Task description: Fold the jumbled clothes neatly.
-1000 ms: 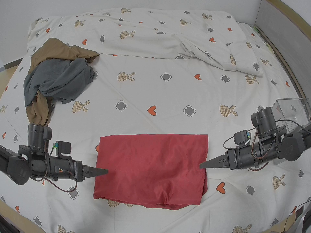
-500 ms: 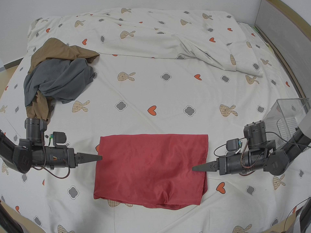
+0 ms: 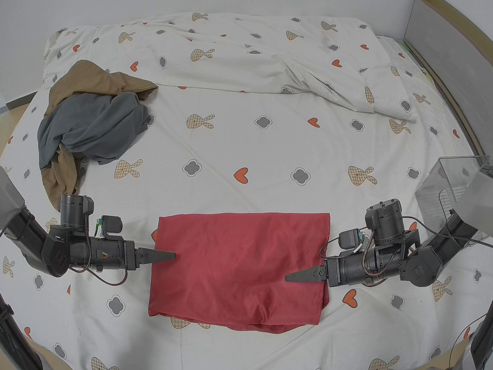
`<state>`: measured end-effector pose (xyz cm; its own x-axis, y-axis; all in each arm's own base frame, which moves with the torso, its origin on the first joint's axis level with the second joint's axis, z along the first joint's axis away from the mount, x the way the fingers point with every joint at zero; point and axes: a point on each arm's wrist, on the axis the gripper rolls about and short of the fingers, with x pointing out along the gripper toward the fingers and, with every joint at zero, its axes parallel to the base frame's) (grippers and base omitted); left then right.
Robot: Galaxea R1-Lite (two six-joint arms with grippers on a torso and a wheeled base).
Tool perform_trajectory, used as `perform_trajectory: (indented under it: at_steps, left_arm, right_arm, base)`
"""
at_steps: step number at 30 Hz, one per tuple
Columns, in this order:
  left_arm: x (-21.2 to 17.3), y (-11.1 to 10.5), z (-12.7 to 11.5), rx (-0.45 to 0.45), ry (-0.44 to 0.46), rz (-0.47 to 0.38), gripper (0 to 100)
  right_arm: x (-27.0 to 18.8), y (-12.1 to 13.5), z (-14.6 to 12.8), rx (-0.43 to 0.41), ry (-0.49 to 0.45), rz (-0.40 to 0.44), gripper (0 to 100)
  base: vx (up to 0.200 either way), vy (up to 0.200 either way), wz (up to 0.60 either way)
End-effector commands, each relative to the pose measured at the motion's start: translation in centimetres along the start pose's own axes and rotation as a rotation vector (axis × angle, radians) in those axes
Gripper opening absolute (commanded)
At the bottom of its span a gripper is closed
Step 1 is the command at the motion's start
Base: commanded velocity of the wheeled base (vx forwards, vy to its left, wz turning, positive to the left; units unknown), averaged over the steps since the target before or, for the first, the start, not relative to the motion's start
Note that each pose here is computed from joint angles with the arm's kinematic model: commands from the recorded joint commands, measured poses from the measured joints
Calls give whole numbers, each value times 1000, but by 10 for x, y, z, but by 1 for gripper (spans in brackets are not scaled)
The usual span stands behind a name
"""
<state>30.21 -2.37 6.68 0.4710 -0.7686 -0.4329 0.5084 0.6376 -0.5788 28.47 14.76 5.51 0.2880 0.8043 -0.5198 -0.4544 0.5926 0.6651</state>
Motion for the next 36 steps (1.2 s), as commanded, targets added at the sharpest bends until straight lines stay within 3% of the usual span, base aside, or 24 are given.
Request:
perform_trajectory:
  at_steps: [1,9,17,24,36]
  left_arm:
    - [13,4,-3,-1,21,-11,100]
    - [24,2,-6,3,47,-33,100]
    - [25,-3,-7,13,53,-44,100]
    - [35,-12,-6,36,70,-73,100]
    - [52,-14,-10,45,107,-102,100]
  right_arm:
    - [10,-1,2,-2,14,9,100]
    - [14,9,-3,46,63,89,100]
    - [13,11,0,59,64,117,100]
    - [12,26,5,62,54,209,100]
    - [27,19,0,64,72,211,100]
  base:
    - [0,0,0]
    - [0,0,0]
    - [0,0,0]
    - [0,0,0]
    - [0,0,0]
